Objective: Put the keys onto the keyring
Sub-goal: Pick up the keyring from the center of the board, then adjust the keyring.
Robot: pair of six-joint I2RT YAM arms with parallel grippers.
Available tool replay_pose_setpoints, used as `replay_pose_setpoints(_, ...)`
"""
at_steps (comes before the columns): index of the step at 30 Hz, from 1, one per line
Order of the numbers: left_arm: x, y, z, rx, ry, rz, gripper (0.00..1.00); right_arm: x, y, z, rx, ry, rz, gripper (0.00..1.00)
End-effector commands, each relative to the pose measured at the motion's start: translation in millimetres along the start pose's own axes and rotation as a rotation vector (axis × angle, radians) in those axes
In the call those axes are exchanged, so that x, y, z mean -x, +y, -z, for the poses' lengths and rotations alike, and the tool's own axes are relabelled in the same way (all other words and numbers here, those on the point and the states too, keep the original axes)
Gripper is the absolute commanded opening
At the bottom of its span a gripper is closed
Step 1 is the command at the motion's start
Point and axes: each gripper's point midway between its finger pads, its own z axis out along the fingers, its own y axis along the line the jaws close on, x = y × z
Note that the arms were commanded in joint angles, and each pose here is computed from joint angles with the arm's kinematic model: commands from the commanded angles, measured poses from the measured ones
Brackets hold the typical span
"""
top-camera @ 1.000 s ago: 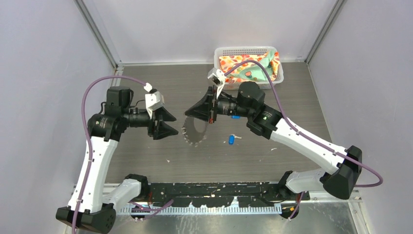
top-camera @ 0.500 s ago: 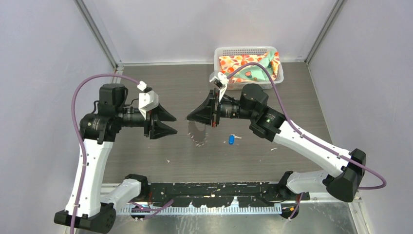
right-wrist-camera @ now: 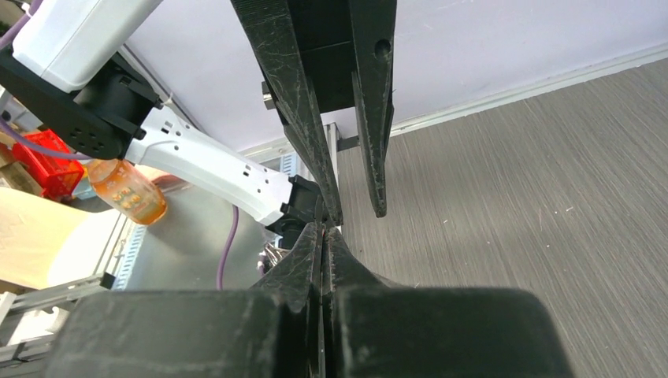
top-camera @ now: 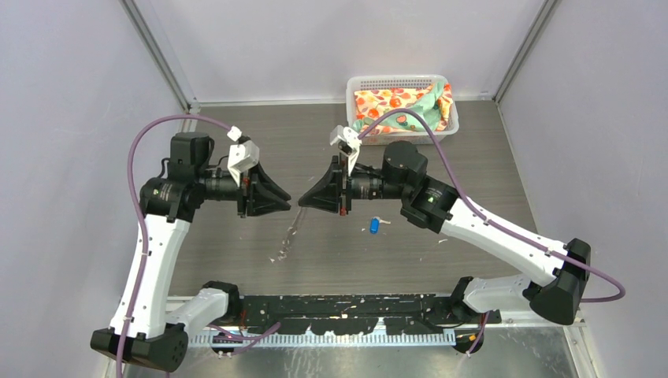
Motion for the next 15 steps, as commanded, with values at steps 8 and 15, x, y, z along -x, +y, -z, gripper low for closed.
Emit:
replay_pose_setpoints(8,2.9,-23.5,-0.3,-0.095,-0.031,-0.016,0.38,19.4,12.2,-10.3,0.024,-0.055,0.090,0.01)
replay_pose_setpoints(15,4.1,-25.8,-1.4,-0.108,-0.031,-0.027,0.40,17.8,12.2,-17.9,0.022,-0.046,0.097,0.01)
